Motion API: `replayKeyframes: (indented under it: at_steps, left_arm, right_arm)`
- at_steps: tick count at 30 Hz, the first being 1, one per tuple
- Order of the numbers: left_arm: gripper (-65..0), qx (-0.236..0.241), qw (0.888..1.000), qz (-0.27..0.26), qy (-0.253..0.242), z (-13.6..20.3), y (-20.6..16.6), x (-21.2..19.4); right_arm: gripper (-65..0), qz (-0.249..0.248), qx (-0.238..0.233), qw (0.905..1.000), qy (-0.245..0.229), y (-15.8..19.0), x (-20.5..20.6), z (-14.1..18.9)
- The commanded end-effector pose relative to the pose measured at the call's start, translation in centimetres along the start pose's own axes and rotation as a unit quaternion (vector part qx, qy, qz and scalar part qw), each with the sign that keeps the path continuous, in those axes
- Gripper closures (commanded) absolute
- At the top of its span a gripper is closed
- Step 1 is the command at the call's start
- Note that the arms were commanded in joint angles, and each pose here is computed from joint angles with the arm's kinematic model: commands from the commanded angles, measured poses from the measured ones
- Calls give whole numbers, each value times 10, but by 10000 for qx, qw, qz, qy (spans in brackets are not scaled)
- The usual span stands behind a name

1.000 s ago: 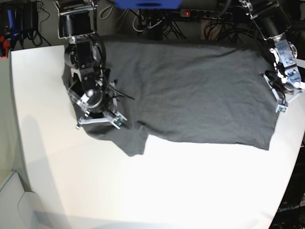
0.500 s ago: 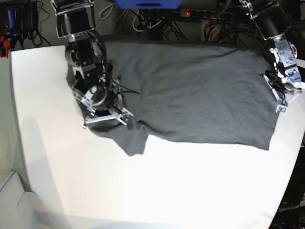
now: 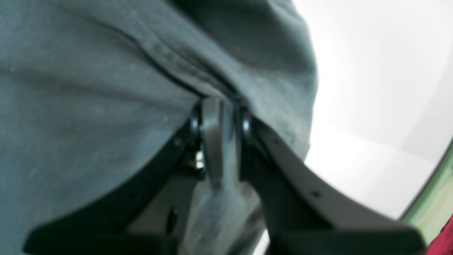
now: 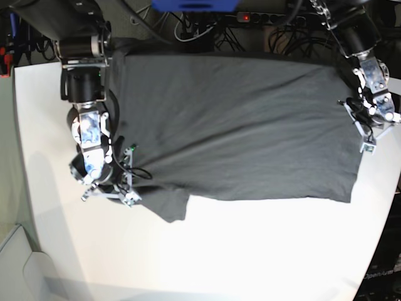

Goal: Layout the t-shirt on the table in an organized manner, then fold the t-shirt properly
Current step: 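Regrasp the shirt hem corner with the right gripper, then lift the shirt with both grippers and shake it flat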

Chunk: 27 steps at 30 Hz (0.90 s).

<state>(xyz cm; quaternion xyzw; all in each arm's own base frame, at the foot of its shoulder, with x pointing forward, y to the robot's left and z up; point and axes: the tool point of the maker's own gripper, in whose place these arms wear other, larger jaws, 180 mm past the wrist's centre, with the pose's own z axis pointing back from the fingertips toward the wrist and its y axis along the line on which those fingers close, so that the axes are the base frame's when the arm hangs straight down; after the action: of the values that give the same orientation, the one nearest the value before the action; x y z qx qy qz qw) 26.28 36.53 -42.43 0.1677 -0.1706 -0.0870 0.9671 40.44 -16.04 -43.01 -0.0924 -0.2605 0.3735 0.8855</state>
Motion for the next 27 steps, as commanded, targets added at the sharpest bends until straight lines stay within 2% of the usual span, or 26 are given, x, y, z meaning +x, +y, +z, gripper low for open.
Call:
replayKeyframes:
  at_steps: [1,10,14,20,27]
  left_arm:
    - [-39,134,9999,-2,-23,6,13,12]
    - [-39,252,9994,144,-200,23,22,49]
    - [-39,462,9980,196,-380,42,28,66]
    - [-39,759,9947,89,-690,70,30,84]
    - [-43,593,9971,-403,-254,58,3,57]
  right_arm:
    - [-63,114,-117,9988,466,-12,-18,2]
    - [-64,122,-501,9986,70,-55,29,18]
    - [-63,123,-646,9978,-88,-69,45,25]
    - [-65,167,-1116,9930,-358,-94,64,52]
    - [-66,227,-1509,9882,88,-76,20,79]
